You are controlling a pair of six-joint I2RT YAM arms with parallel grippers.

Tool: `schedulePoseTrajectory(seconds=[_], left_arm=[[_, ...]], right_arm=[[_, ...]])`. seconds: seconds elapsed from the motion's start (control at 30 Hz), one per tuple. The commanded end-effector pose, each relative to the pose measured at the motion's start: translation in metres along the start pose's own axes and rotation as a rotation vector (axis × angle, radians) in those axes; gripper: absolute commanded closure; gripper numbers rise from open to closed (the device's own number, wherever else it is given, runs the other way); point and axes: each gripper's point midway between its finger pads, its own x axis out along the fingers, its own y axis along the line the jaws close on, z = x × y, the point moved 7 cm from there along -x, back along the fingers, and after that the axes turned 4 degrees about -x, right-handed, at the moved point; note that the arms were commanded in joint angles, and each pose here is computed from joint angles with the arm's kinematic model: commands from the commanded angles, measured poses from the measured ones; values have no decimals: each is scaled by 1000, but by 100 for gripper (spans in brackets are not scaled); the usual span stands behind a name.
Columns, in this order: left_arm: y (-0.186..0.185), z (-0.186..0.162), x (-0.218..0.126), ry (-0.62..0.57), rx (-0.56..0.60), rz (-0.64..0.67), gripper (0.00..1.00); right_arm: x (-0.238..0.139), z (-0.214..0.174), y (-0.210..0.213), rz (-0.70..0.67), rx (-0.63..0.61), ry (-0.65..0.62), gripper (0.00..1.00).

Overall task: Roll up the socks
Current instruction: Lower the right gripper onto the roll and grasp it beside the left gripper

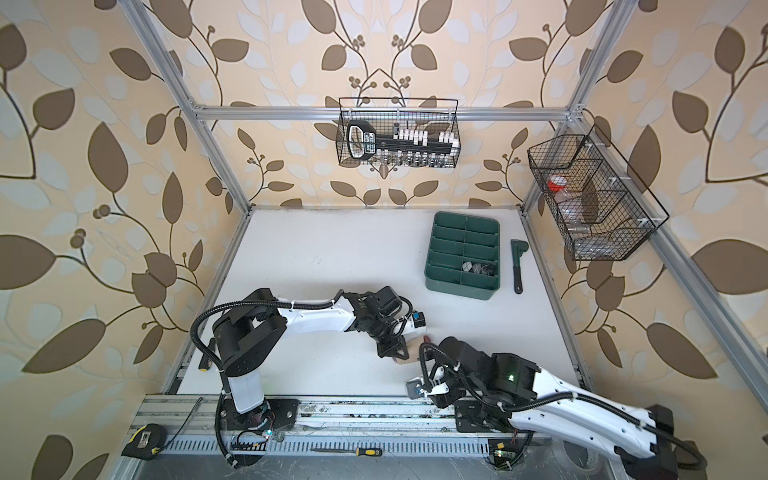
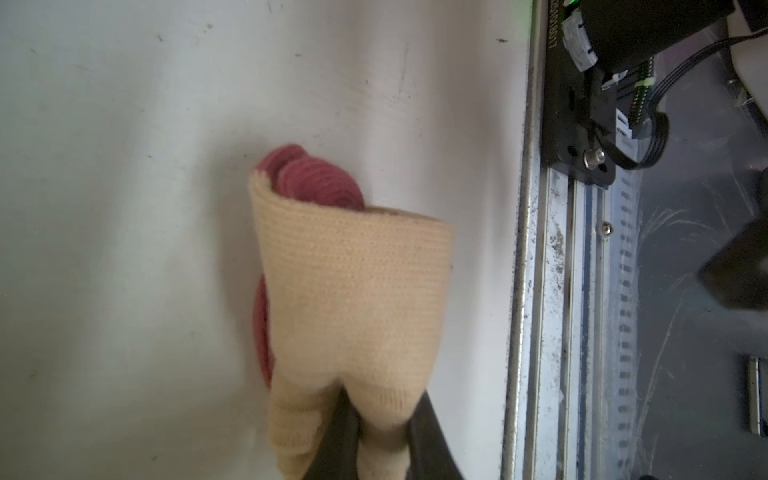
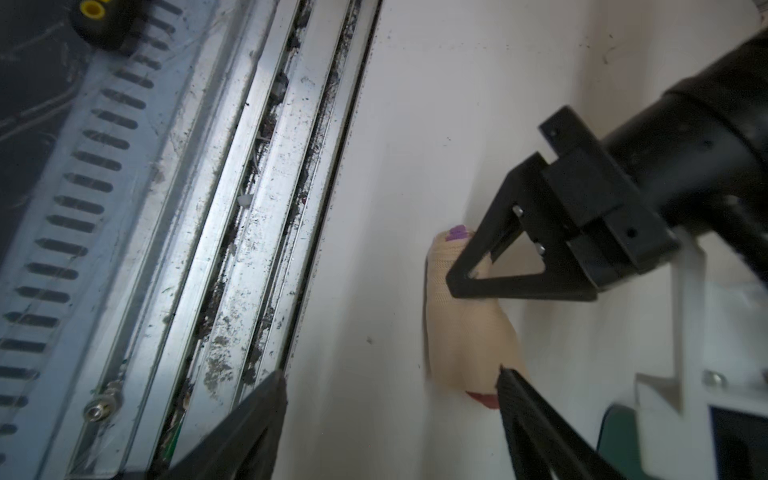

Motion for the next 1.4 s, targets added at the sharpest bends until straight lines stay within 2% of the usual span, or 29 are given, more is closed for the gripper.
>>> schedulePoseTrajectory(seconds=[0.0,0.1,0.37,0.43,0.5,0.53,0.57,0.77,0.83,0.93,0.97,1.03,1.17,1.37], left_arm=[[10,-61,22,250,-167,10,83],[9,-62,21,250,-164,12,83],[8,-60,19,240,-152,10,83],[8,-60,19,236,-147,6,83],[7,-60,18,233,-146,4,83],[6,-60,17,231,-144,1,83],[5,-59,16,227,-140,-1,83],[2,-55,10,190,-123,9,82],[0,-51,6,157,-110,17,77],[-2,-47,0,124,-95,34,68],[-3,-46,-2,117,-91,37,65],[-5,-44,-6,94,-82,40,58],[-13,-35,-23,-39,-58,56,34],[-15,-25,-80,-232,-28,156,19]], right_arm=[[19,2,-15,-128,24,36,20],[31,-1,-24,-173,30,40,20],[56,-19,-37,-137,65,125,22],[63,-22,-39,-113,80,154,34],[68,-24,-40,-87,102,190,54],[72,-26,-39,-67,109,210,69],[74,-27,-38,-48,113,223,78],[76,-26,-28,-12,106,220,84],[76,-28,-24,4,101,218,85],[80,-29,-20,26,98,214,99],[82,-30,-18,35,100,219,100],[84,-30,-19,50,108,218,100],[86,-30,-16,90,133,203,100],[81,-29,-17,146,188,152,100]])
